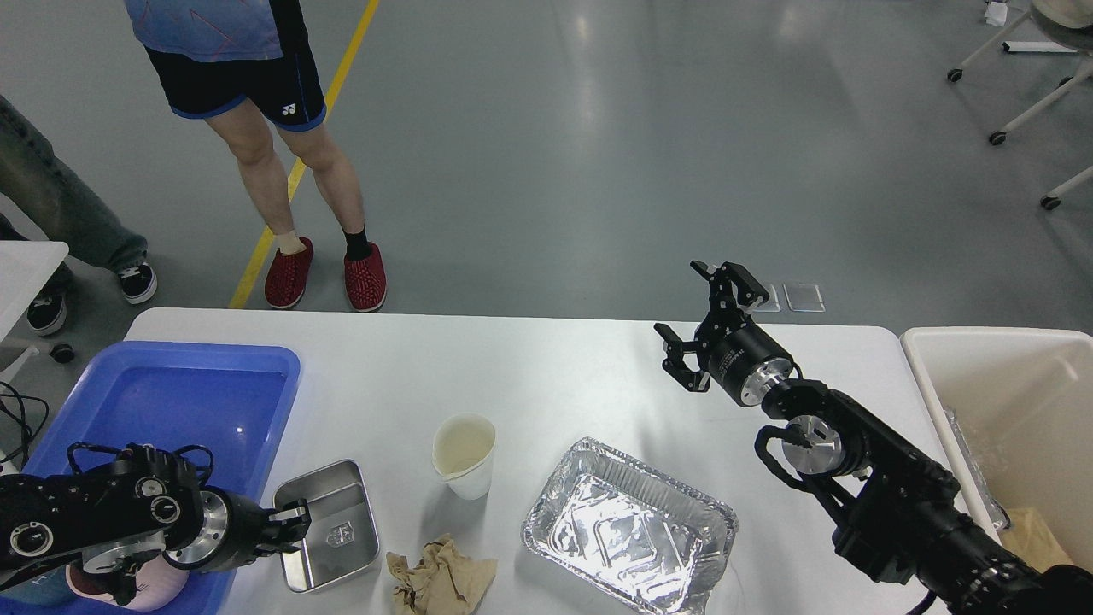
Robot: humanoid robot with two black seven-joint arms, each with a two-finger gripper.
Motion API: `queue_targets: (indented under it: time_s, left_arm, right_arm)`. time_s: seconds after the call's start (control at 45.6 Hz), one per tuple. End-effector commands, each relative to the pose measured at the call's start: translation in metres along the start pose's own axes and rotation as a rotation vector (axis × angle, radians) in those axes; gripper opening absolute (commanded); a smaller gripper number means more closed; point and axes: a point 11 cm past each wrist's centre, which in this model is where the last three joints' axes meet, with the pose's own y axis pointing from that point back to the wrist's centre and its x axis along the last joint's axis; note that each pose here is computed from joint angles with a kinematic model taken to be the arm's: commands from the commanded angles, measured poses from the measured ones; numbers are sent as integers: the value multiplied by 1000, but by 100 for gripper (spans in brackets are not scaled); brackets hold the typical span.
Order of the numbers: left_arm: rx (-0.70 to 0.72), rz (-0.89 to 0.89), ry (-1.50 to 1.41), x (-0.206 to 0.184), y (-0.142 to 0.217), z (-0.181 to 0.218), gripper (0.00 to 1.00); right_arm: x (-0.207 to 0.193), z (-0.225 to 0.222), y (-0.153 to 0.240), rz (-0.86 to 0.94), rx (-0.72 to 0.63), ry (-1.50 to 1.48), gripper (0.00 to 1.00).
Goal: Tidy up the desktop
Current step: 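Lift the steel tray and carry it over the blue tray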
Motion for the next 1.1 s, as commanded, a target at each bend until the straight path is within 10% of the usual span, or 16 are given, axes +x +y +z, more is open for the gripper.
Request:
queue_targets:
  time_s: [0.0,0.395,1.075]
  left_arm:
    - [-29,2,3,5,7,5,0]
    - [-81,167,-17,79,114,1,0]
    - [-36,355,128,89,275,-104,0]
  right_arm:
    - [0,0,0,2,0,-1,100]
    - [2,-4,1,4,6,4,100]
    - [10,-14,3,22,21,14,100]
